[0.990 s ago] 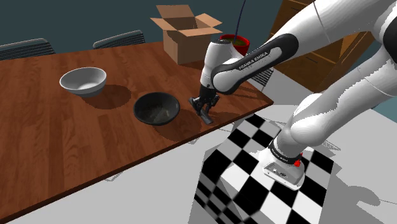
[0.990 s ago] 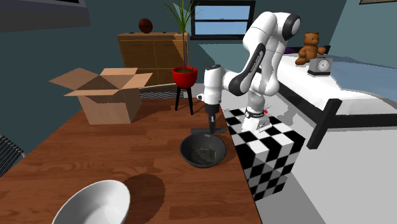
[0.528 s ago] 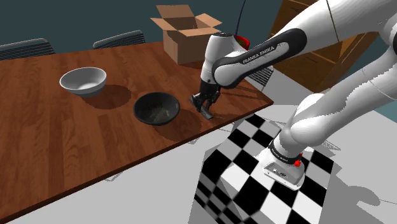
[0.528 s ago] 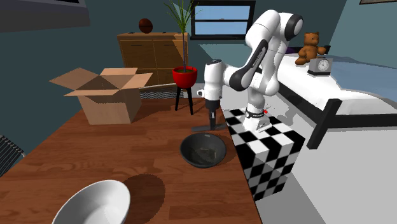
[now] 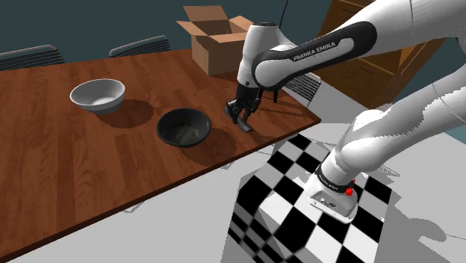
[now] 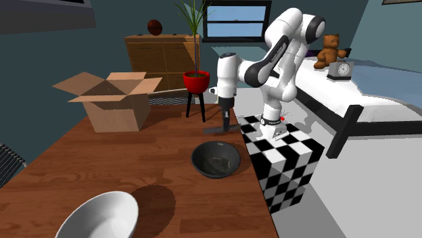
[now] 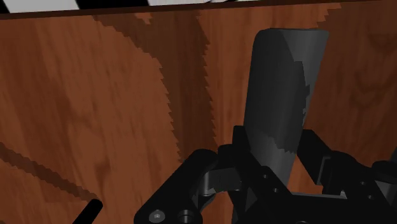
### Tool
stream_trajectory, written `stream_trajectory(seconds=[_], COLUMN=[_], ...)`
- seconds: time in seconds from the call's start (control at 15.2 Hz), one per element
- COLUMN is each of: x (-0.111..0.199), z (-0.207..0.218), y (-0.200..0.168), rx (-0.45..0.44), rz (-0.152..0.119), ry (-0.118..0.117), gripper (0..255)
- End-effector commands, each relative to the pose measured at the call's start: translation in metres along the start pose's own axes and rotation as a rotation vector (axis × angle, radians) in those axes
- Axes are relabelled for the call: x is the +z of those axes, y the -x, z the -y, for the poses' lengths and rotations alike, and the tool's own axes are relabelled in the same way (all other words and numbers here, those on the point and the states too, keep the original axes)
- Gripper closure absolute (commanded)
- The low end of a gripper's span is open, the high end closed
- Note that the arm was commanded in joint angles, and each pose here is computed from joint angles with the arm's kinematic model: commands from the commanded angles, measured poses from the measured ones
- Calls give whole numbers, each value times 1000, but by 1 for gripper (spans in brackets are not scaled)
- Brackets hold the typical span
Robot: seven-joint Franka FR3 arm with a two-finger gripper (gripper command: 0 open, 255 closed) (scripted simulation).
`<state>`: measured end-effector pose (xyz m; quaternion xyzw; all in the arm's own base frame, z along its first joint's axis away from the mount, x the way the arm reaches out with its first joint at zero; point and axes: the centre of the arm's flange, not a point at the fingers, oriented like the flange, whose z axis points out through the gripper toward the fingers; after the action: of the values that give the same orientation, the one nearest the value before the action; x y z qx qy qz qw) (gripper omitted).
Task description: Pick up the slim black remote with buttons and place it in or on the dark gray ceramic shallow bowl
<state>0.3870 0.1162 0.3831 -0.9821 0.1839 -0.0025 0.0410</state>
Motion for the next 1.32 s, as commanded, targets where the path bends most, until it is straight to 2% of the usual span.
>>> stream_trajectory(seconds=[0.0, 0.99, 1.25], x=[-11, -84, -78], z=[1, 7, 59], y=[0, 1, -6], rx=[0, 0, 0], rz=[0, 0, 0], ry=[0, 0, 0], gripper=[255, 255, 255])
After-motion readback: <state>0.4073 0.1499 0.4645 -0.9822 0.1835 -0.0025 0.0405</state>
